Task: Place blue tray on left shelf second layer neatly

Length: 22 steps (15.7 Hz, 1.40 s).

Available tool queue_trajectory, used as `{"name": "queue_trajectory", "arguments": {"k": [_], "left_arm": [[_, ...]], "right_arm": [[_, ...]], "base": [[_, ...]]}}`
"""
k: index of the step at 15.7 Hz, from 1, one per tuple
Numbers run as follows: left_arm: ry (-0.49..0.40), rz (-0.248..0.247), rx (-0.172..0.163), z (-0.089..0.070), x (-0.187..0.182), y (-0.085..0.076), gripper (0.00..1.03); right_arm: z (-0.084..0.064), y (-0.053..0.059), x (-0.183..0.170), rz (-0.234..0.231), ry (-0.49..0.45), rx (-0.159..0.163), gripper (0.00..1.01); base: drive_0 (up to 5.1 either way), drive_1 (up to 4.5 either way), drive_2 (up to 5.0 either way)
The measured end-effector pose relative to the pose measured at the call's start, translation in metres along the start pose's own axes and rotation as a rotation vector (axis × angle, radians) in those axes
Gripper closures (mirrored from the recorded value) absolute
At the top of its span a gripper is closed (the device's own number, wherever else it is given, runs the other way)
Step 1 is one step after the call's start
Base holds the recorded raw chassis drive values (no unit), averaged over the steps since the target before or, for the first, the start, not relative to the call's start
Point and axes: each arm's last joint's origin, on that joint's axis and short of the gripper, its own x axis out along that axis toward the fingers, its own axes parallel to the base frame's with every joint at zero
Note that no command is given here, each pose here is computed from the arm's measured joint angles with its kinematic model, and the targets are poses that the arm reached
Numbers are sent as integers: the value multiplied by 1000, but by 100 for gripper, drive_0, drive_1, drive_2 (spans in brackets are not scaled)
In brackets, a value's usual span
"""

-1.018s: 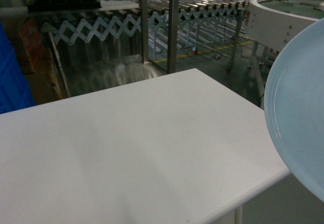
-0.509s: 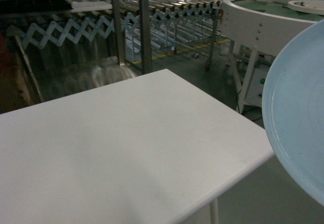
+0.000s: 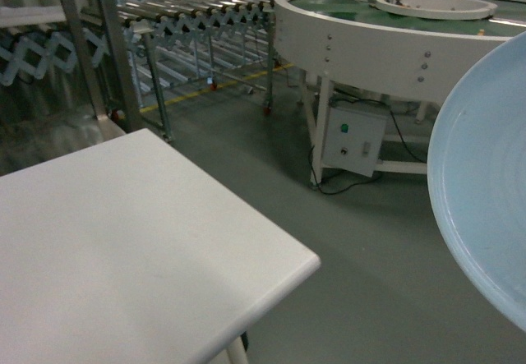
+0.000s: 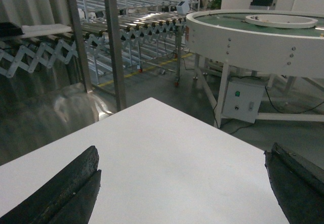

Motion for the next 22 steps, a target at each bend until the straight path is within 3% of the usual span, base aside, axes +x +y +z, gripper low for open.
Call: {"name": "queue_trajectory", "arguments": {"k": [22], "left_arm": [[3, 0, 0, 0, 0, 0, 5]], "right_arm": [[0, 0, 0, 0, 1, 0, 99]], "base": [[254, -111, -607]]}}
